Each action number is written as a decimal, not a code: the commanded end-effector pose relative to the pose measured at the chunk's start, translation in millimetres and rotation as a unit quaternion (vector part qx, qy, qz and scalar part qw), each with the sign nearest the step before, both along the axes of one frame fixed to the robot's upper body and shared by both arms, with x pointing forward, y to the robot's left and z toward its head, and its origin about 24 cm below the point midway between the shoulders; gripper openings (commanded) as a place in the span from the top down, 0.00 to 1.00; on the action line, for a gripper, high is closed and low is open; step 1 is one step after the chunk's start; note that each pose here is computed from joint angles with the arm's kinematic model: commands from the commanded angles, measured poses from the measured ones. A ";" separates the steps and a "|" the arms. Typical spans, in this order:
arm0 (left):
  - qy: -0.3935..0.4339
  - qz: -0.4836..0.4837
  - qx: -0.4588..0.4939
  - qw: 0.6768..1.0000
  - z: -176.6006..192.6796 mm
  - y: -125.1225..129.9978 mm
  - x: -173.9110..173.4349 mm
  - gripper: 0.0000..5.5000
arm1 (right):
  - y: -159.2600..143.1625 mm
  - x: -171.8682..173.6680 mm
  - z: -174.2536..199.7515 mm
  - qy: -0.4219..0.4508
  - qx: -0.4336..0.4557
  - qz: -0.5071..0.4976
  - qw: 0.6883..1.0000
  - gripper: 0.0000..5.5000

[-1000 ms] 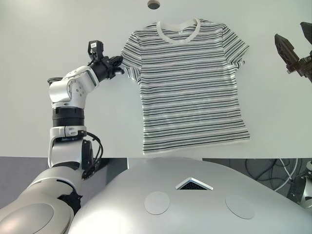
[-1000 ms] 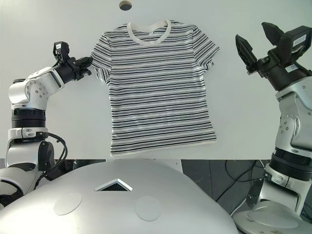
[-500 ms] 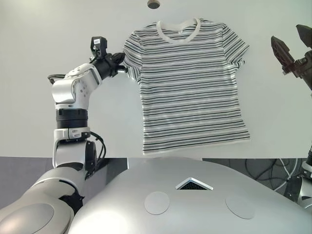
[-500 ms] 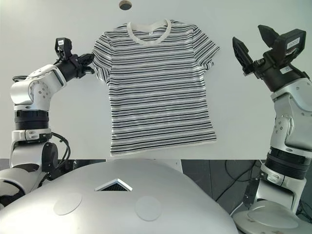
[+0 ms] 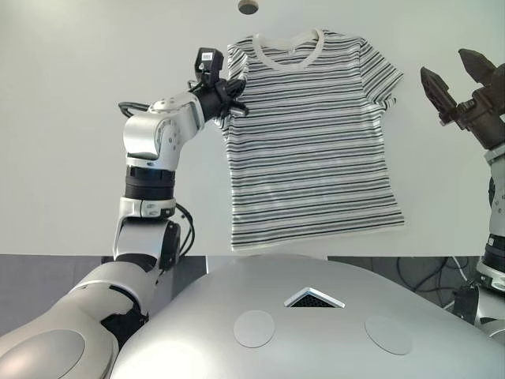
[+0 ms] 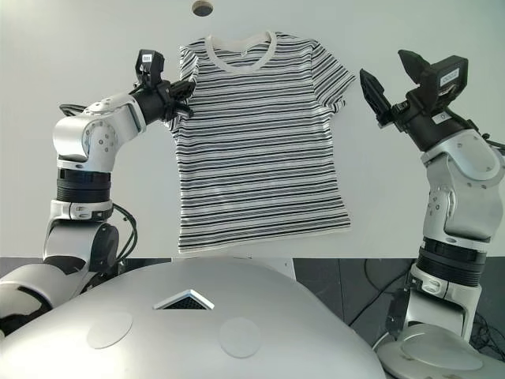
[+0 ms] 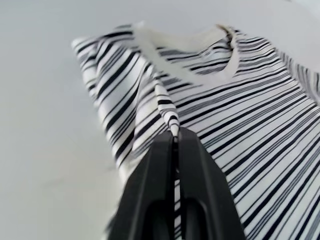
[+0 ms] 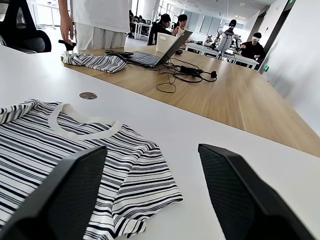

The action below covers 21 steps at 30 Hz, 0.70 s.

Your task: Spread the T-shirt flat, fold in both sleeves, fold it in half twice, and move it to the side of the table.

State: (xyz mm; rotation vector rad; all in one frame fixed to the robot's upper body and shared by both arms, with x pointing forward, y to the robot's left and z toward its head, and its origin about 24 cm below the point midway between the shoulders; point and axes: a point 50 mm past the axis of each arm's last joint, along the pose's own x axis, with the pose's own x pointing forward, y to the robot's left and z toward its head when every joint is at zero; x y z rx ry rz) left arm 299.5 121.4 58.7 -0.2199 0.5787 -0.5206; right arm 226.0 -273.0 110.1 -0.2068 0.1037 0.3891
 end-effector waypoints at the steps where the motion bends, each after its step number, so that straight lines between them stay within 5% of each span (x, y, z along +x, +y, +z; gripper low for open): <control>1: 0.001 0.004 0.013 1.000 0.8 -5.8 5.4 1.00 | 4.1 2.2 -4.8 0.001 -0.001 0.001 1.000 0.37; 12: 0.012 -0.029 0.018 0.999 -10.6 -33.4 1.9 0.85 | 9.0 1.6 -16.4 0.013 -0.007 0.006 1.000 0.37; 17: -0.027 -0.087 -0.138 0.986 34.8 -50.1 -8.5 0.85 | 3.6 7.2 -34.5 0.053 -0.002 -0.022 0.998 0.37; 21: -0.143 -0.102 -0.179 0.968 76.5 -36.7 -17.3 0.85 | -8.0 20.3 -51.0 0.099 0.033 -0.074 0.992 0.37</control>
